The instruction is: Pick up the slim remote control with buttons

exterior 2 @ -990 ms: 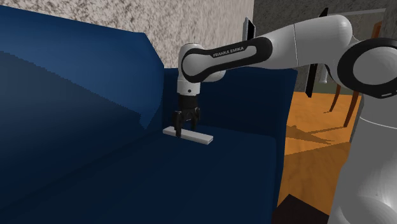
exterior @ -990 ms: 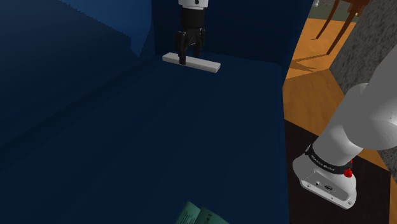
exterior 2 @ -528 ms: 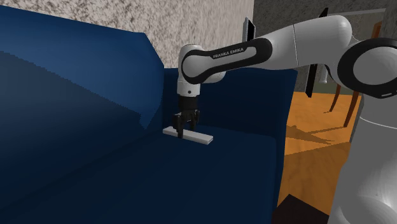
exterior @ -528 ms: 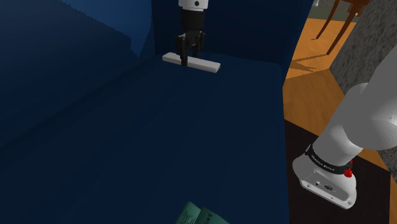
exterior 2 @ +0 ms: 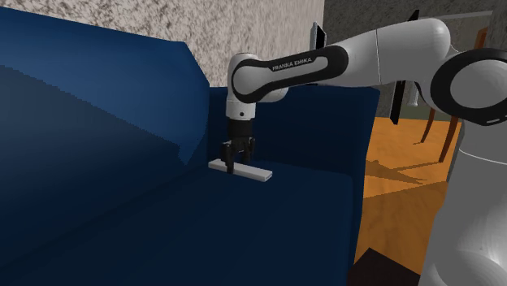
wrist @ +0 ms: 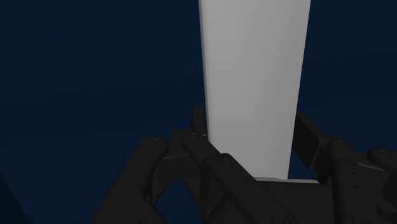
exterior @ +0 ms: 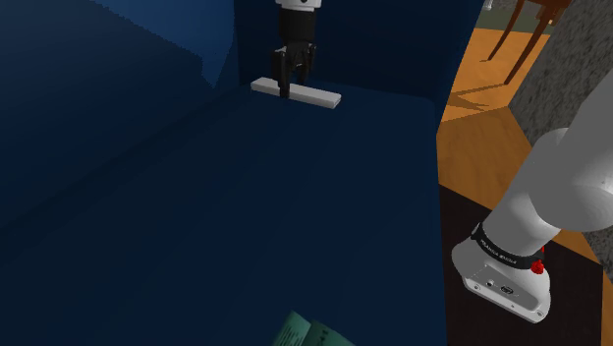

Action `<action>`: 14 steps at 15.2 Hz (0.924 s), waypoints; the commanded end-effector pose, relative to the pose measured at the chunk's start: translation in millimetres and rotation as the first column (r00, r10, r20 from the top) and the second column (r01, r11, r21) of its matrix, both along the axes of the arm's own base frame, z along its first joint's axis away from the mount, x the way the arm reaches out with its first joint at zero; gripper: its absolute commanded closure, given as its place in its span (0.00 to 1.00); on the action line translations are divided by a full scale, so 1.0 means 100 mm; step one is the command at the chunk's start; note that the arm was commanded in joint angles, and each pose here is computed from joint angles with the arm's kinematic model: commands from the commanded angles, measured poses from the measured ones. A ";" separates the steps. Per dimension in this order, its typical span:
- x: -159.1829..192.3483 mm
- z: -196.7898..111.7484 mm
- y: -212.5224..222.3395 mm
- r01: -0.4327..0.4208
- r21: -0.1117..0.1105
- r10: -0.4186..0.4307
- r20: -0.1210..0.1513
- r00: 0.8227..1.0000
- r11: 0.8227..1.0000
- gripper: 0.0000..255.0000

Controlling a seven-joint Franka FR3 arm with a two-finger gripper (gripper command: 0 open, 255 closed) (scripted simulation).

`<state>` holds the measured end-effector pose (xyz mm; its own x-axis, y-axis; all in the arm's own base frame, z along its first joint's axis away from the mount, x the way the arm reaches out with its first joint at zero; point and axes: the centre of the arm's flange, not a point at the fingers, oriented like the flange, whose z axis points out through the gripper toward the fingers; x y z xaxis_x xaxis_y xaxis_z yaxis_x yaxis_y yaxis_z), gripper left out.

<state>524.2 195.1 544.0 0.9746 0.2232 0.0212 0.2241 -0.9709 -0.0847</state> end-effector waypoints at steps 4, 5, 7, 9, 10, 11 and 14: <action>-0.01 0.27 0.00 0.000 0.000 0.000 0.000 1.000 1.000 1.00; -0.01 0.32 0.00 0.000 0.000 0.000 0.000 1.000 1.000 1.00; -0.01 0.42 0.00 0.000 0.000 0.000 0.000 1.000 1.000 1.00; -0.01 0.53 0.00 0.000 0.000 0.000 0.000 1.000 1.000 1.00; -0.01 0.58 0.00 0.000 0.000 0.000 0.000 1.000 1.000 1.00; -0.01 0.64 0.00 0.000 0.000 0.000 0.000 1.000 1.000 1.00; -0.01 0.70 0.00 0.000 0.000 0.000 0.000 1.000 1.000 1.00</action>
